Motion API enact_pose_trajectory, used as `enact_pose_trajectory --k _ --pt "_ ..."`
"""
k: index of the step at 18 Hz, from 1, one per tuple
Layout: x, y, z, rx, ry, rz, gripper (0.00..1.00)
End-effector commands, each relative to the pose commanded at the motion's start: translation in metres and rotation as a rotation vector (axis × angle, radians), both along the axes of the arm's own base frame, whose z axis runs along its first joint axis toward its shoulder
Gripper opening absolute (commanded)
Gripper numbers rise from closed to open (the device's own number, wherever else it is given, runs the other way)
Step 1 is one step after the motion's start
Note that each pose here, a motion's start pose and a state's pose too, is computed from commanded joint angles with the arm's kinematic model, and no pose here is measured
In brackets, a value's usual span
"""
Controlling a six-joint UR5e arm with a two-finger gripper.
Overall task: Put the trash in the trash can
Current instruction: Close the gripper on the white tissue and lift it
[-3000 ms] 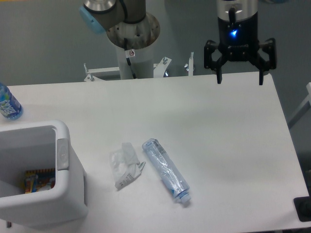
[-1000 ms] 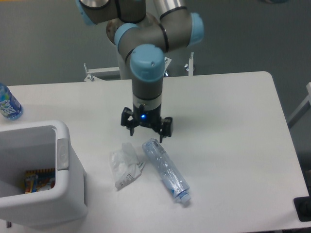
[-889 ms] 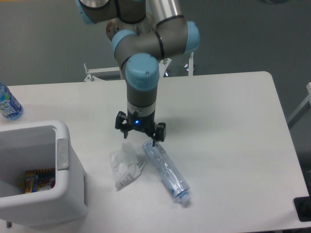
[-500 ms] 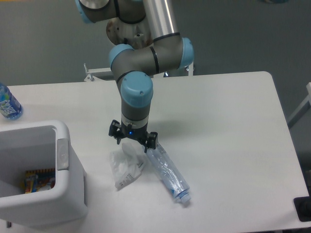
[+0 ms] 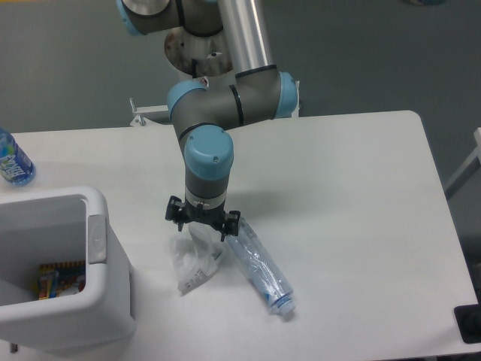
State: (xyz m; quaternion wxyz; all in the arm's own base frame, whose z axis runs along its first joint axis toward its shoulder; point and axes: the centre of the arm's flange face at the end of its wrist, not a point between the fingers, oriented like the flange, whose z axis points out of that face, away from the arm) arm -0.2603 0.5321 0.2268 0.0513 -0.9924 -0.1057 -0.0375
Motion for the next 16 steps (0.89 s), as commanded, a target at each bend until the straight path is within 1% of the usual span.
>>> enact_pose_trajectory --k 1,2,3,4,5,12,16 --pt "0.000 0.000 0.000 0.000 0.000 0.000 0.35" --pt "0.000 0.000 0.001 0.000 0.002 0.000 0.24" --pt "0.000 0.000 0.002 -0.001 0.005 0.002 0.09" --pt "0.000 -0.001 0.001 -0.004 0.004 0.003 0.02" --pt "0.000 -0.001 0.002 -0.003 0.005 0.003 0.00" --pt "0.001 -0.002 0.005 -0.004 0.005 0.002 0.00" --pt "0.000 -0.001 0.017 0.018 0.010 0.000 0.00"
